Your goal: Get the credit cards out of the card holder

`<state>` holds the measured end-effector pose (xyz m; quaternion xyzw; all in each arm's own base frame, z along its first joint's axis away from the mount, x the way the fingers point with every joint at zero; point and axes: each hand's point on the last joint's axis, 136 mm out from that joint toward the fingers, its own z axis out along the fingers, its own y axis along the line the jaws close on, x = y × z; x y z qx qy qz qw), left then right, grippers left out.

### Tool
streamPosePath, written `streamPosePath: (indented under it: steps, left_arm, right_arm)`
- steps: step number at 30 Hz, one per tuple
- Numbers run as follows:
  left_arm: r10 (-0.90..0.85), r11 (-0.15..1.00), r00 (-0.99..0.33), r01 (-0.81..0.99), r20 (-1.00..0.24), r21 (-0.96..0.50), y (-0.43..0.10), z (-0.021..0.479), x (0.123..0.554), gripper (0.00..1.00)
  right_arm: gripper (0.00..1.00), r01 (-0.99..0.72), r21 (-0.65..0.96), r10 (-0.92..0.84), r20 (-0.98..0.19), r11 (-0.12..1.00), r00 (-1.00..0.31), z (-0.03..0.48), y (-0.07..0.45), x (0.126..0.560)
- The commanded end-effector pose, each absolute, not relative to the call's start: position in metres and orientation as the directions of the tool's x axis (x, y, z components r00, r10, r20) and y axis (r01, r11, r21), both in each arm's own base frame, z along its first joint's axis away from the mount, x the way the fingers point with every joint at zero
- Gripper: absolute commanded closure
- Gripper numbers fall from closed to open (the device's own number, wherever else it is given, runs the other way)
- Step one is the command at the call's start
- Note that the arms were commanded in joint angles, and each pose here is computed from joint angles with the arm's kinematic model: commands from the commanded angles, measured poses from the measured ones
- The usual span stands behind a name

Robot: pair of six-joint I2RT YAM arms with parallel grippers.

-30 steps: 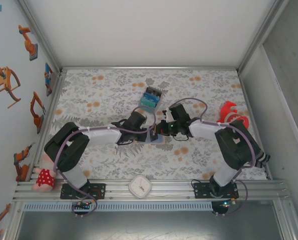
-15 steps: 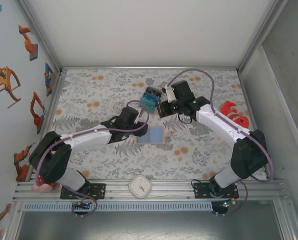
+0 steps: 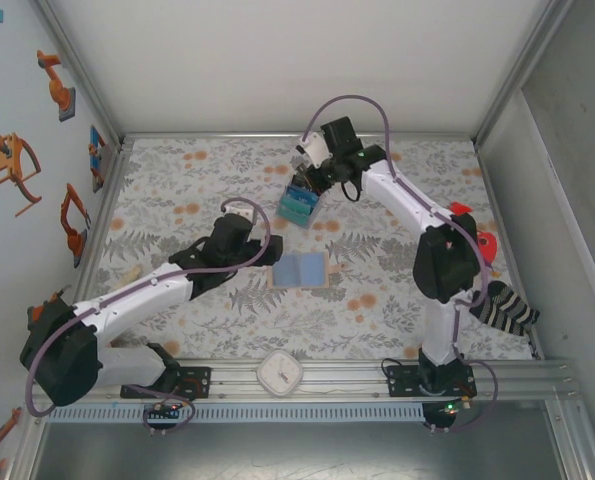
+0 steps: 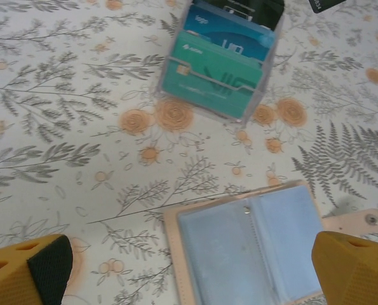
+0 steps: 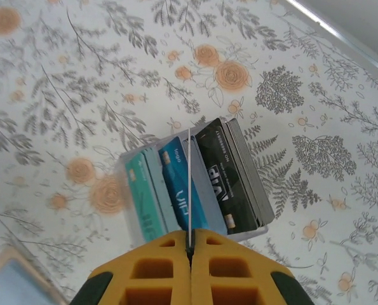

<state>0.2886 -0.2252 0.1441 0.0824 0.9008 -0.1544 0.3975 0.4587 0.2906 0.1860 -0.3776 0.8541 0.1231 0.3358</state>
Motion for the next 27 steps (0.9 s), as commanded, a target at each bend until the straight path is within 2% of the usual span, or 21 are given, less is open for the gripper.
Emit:
streamPosePath:
  steps: [1, 12, 27]
  left_arm:
    - [0.018, 0.965, -0.682, 0.205, -0.732, -0.167, -0.205, 0.133, 0.287, 0.03]
    - [-0.011, 0.967, -0.654, 0.185, -0.757, -0.174, -0.199, 0.138, 0.289, 0.03]
    - [-0.039, 0.965, -0.631, 0.176, -0.775, -0.192, -0.192, 0.148, 0.291, 0.03]
  right_arm:
    - [1.00, -0.775, -0.101, -0.639, -0.637, 0.624, -0.431, 0.187, 0.290, 0.467]
    - [1.00, -0.801, -0.128, -0.699, -0.582, 0.584, -0.417, 0.161, 0.291, 0.495]
    - [1.00, -0.826, -0.121, -0.752, -0.501, 0.551, -0.429, 0.122, 0.291, 0.508]
